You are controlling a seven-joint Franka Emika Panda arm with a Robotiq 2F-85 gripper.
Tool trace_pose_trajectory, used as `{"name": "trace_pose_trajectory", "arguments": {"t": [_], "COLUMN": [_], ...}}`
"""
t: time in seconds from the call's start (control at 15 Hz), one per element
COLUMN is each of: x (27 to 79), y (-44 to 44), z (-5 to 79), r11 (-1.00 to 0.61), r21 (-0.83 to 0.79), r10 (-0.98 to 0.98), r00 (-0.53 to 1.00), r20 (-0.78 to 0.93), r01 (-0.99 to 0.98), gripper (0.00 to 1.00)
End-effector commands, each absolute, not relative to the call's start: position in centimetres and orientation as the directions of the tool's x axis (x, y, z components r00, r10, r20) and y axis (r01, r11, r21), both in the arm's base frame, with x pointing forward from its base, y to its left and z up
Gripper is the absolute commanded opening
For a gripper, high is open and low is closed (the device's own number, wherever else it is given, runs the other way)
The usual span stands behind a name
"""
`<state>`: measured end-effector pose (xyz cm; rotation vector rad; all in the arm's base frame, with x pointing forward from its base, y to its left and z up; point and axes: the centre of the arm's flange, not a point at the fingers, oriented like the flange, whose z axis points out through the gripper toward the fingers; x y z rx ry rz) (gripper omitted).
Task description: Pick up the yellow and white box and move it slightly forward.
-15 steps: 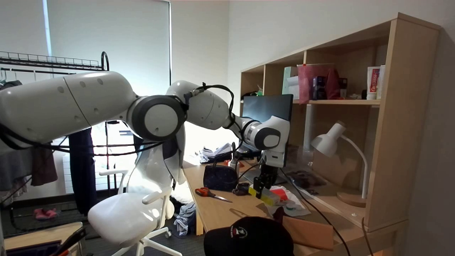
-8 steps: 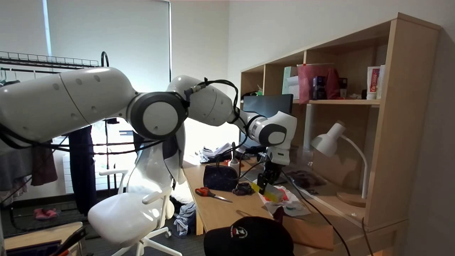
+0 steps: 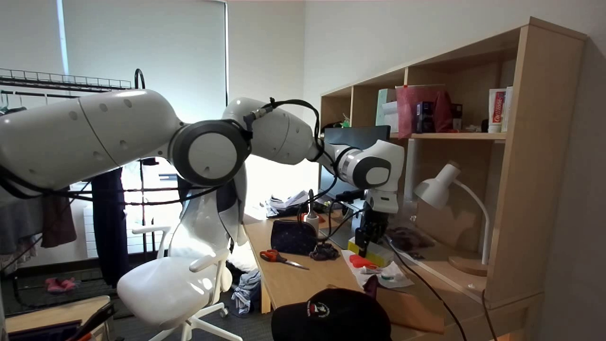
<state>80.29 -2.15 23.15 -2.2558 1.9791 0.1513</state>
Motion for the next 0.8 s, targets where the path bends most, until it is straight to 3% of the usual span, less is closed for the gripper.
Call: {"name": "trace_pose_trajectory", "arguments": {"t": [0.0, 0.13, 0.2, 0.27, 0.47, 0.53, 0.73], "x": [85.0, 85.6, 80.2, 80.2, 80.1, 80.1, 80.9], "y": [-4.8, -6.0, -5.0, -5.3, -5.1, -5.0, -6.0], "z": [25.2, 25.8, 25.3, 25.5, 25.2, 25.2, 23.9], "r11": [-0.099, -0.105, -0.112, -0.11, -0.112, -0.113, -0.06], "r21": [-0.014, 0.008, -0.011, -0.01, -0.007, -0.007, 0.009], "r10": [-0.99, -0.991, -0.988, -0.988, -0.988, -0.988, -0.994], "r00": [0.1, 0.104, 0.113, 0.11, 0.112, 0.113, 0.059], "r20": [-0.104, -0.089, -0.107, -0.104, -0.105, -0.105, -0.094], "r01": [-0.995, -0.994, -0.994, -0.994, -0.994, -0.994, -0.998], "gripper": [0.29, 0.29, 0.29, 0.54, 0.54, 0.29, 0.29]}}
